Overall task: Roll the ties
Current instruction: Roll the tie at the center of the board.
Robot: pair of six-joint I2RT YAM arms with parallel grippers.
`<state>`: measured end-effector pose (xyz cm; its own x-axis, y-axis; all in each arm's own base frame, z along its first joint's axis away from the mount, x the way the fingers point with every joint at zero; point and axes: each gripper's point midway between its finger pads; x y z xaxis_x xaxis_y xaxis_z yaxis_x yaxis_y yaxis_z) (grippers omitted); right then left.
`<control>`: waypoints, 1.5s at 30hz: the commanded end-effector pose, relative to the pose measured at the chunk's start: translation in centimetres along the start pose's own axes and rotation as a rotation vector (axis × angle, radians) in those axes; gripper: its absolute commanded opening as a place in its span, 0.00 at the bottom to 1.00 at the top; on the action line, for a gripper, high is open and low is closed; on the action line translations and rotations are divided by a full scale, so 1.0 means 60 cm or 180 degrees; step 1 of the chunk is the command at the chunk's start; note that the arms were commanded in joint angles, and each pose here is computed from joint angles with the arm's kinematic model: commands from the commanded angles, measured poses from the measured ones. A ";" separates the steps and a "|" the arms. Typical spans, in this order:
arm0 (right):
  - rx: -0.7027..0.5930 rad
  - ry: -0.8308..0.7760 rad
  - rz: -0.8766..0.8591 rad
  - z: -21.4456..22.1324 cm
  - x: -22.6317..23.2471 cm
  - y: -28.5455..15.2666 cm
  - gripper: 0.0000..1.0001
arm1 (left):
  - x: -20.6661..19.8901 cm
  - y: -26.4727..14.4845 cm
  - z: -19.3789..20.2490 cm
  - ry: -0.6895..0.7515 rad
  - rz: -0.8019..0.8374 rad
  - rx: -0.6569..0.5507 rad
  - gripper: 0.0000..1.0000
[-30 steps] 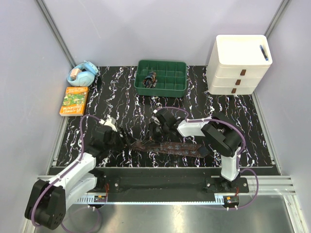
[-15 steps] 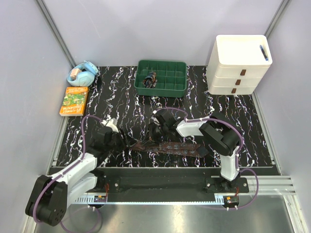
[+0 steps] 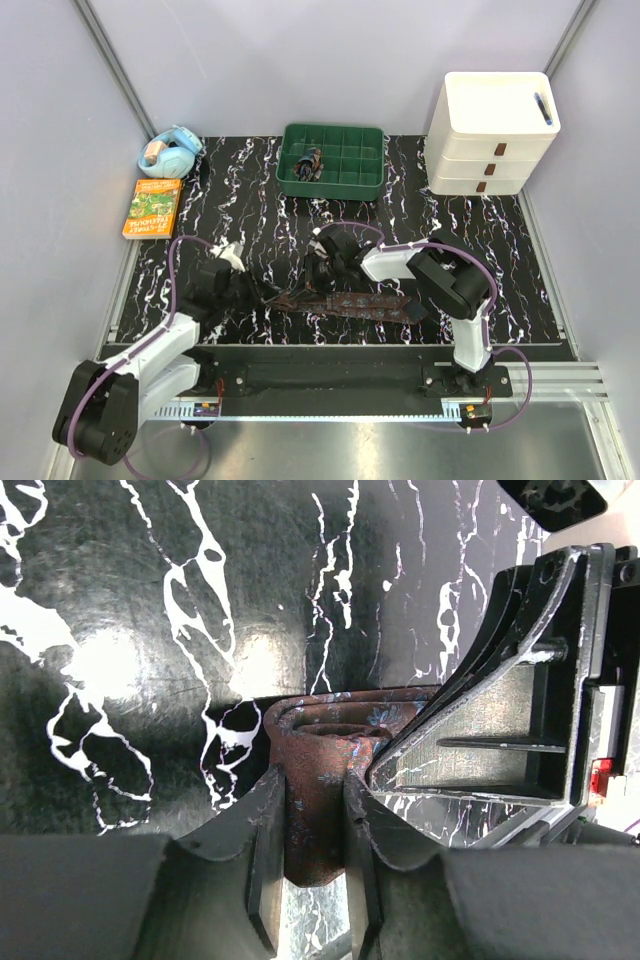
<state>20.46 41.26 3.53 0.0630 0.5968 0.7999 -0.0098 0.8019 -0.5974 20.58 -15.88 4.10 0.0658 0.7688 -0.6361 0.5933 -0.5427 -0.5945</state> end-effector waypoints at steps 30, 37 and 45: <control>-0.0892 -0.0001 0.0018 -0.054 -0.033 -0.241 0.27 | -0.003 -0.025 -0.053 0.1367 -0.2178 -0.0083 0.14; -0.0940 0.0063 0.0204 -0.052 -0.072 -0.247 0.26 | -0.034 -0.018 -0.053 0.1505 -0.2273 -0.0130 0.14; -0.0828 0.0193 0.0439 -0.035 -0.132 -0.226 0.25 | -0.062 0.007 -0.037 0.1704 -0.2414 -0.0092 0.14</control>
<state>22.60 26.50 7.23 0.1220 0.6563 0.7446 0.2430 0.7076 -0.6635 21.48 -17.18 6.26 0.0474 0.9752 0.2162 0.6102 0.1431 -0.7792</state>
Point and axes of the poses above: each gripper's point midway between its finger pads, its own y axis out along the fingers, its own x axis along the line the jaws close on, z = x × y, and after that the axes turned 4 degrees about y, right-handed
